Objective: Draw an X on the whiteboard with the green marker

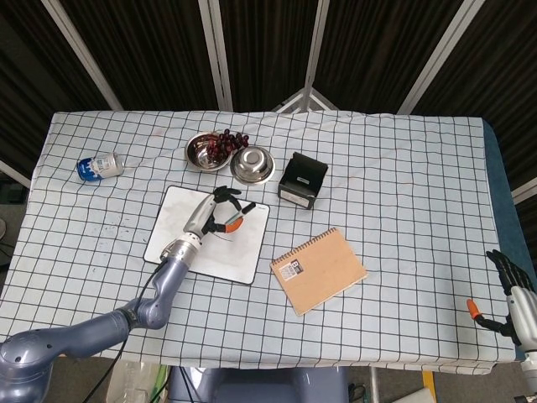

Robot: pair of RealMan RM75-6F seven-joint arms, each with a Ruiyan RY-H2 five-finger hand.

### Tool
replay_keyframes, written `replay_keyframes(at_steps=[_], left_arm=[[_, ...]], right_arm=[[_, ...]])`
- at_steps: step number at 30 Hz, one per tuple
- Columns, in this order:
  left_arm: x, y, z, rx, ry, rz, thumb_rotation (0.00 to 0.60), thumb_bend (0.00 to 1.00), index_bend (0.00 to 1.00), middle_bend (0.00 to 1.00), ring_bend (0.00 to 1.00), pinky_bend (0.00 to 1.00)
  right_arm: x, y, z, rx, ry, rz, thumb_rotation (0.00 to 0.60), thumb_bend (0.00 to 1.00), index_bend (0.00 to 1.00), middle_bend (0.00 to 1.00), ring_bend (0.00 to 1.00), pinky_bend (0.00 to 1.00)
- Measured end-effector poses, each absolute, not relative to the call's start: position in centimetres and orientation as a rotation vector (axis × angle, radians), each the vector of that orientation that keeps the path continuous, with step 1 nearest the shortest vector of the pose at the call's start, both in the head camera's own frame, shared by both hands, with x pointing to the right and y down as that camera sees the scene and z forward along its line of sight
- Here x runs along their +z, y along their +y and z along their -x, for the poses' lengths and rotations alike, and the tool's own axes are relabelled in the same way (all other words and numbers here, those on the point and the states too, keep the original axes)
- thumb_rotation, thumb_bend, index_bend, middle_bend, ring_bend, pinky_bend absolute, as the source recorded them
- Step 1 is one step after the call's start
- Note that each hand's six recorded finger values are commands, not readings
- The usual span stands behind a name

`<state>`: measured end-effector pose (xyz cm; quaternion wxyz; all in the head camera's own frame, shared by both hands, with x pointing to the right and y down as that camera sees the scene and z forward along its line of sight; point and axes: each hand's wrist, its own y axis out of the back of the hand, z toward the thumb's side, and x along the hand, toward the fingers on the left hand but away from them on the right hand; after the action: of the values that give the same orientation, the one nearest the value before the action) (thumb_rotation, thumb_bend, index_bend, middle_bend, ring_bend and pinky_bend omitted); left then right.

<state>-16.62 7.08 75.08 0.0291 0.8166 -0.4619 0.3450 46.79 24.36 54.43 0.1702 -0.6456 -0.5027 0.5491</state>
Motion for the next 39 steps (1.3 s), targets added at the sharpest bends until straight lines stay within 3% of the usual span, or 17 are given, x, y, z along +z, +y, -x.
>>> replay_keyframes(at_steps=[22, 32, 39], left_arm=[[75.3, 9.2, 24.9, 1.190, -1.504, -2.386, 0.600, 0.53, 0.68, 0.19, 0.00, 0.02], [70.8, 6.8, 22.3, 0.896, -1.585, -2.393, 0.600, 0.53, 0.68, 0.19, 0.00, 0.03], [71.8, 7.6, 19.0, 0.888, -1.504, -2.423, 0.600, 0.53, 0.68, 0.19, 0.00, 0.03]], right_arm=[[54.5, 24.5, -46.2, 1.549, -1.408, 1.842, 0.600, 0.35, 0.00, 0.00, 0.00, 0.00], [54.5, 24.5, -46.1, 1.539, -1.415, 1.843, 0.600, 0.35, 0.00, 0.00, 0.00, 0.00], [54.6, 24.5, -46.2, 1.544, -1.426, 1.848, 0.600, 0.35, 0.00, 0.00, 0.00, 0.00]])
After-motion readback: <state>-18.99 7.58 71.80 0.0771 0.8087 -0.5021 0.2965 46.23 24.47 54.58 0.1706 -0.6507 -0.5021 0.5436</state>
